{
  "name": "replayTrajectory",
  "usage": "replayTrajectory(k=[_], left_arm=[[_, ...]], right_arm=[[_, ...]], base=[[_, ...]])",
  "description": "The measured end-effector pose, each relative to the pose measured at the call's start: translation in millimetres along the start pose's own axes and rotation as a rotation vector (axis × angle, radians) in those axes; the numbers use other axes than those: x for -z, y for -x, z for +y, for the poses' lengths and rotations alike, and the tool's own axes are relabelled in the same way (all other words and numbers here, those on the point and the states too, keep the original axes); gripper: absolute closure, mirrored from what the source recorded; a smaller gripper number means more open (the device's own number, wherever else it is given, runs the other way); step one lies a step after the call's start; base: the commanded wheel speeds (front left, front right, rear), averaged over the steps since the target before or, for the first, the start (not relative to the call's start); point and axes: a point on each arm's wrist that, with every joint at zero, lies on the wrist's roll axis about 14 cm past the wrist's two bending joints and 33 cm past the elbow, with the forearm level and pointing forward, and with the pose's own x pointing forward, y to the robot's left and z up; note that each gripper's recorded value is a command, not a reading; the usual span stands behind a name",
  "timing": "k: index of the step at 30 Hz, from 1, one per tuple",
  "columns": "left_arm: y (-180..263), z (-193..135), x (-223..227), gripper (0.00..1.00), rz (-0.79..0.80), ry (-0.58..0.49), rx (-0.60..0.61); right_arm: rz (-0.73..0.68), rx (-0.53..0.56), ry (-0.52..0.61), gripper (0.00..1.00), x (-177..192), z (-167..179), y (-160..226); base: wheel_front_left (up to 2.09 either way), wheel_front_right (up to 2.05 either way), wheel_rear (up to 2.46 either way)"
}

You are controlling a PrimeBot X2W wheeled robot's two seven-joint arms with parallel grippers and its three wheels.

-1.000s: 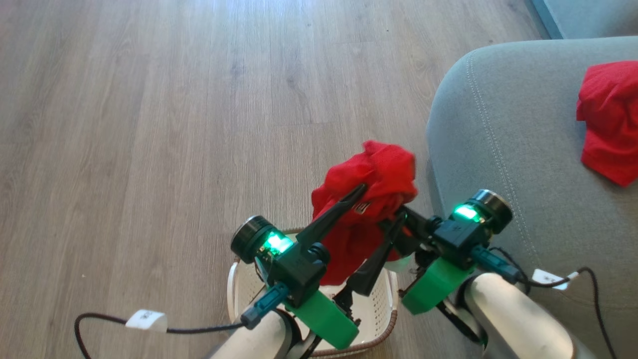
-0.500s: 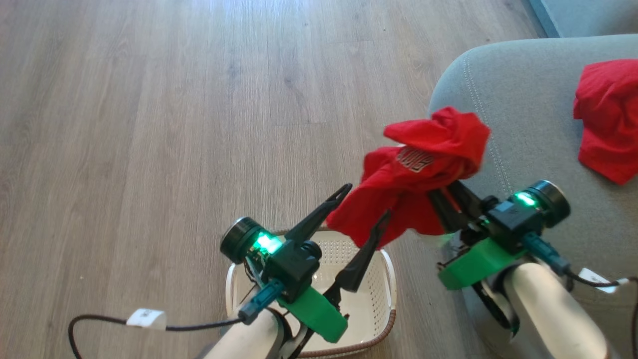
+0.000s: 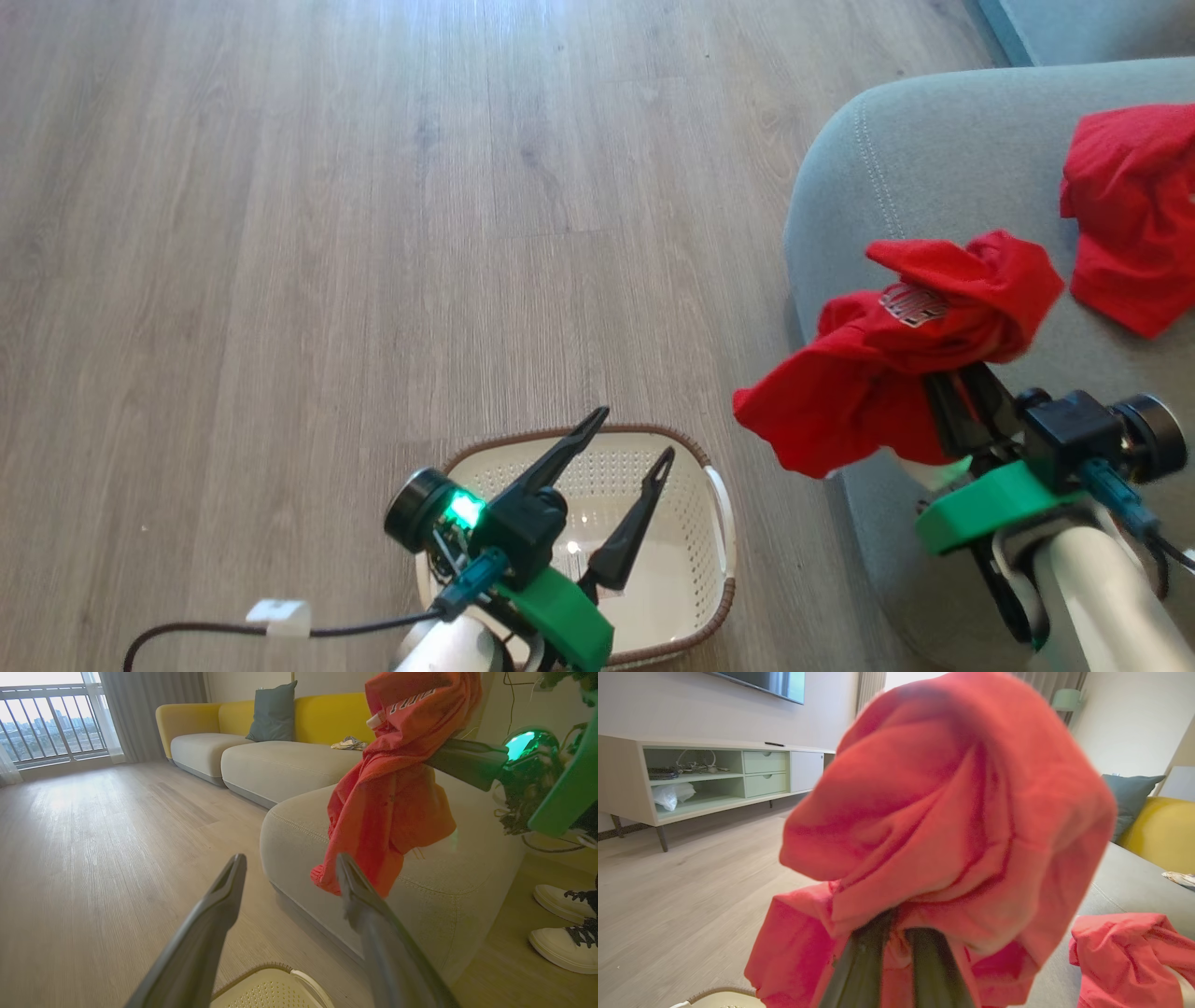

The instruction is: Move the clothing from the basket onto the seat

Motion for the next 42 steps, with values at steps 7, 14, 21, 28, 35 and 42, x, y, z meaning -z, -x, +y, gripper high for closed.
replayTrajectory(k=[7, 14, 21, 28, 35, 42], left_arm=[[10, -1, 24, 0.0, 0.074, 0.005, -0.005], [14, -1, 32, 0.0, 0.1, 0.007, -0.01], [17, 1, 36, 0.0, 0.111, 0.015, -0.02], [10, -6, 39, 0.0, 0.116, 0.033, 0.007], [-9, -29, 45, 0.0, 0.12, 0.06, 0.101], [-34, -57, 47, 0.0, 0.105, 0.081, 0.22]], right_arm=[[0.052, 0.107, -0.018, 1.0, 17, -25, 15], [0.073, 0.132, -0.041, 1.0, 25, -26, 21], [0.077, 0.14, -0.035, 1.0, 25, -28, 23], [0.083, 0.173, -0.028, 1.0, 26, -38, 31], [0.096, 0.273, -0.002, 1.0, 24, -69, 52], [0.109, 0.409, 0.036, 1.0, 19, -107, 84]], base=[[0.0, 0.0, 0.0], [0.0, 0.0, 0.0], [0.0, 0.0, 0.0], [0.0, 0.0, 0.0], [0.0, 0.0, 0.0], [0.0, 0.0, 0.0]])
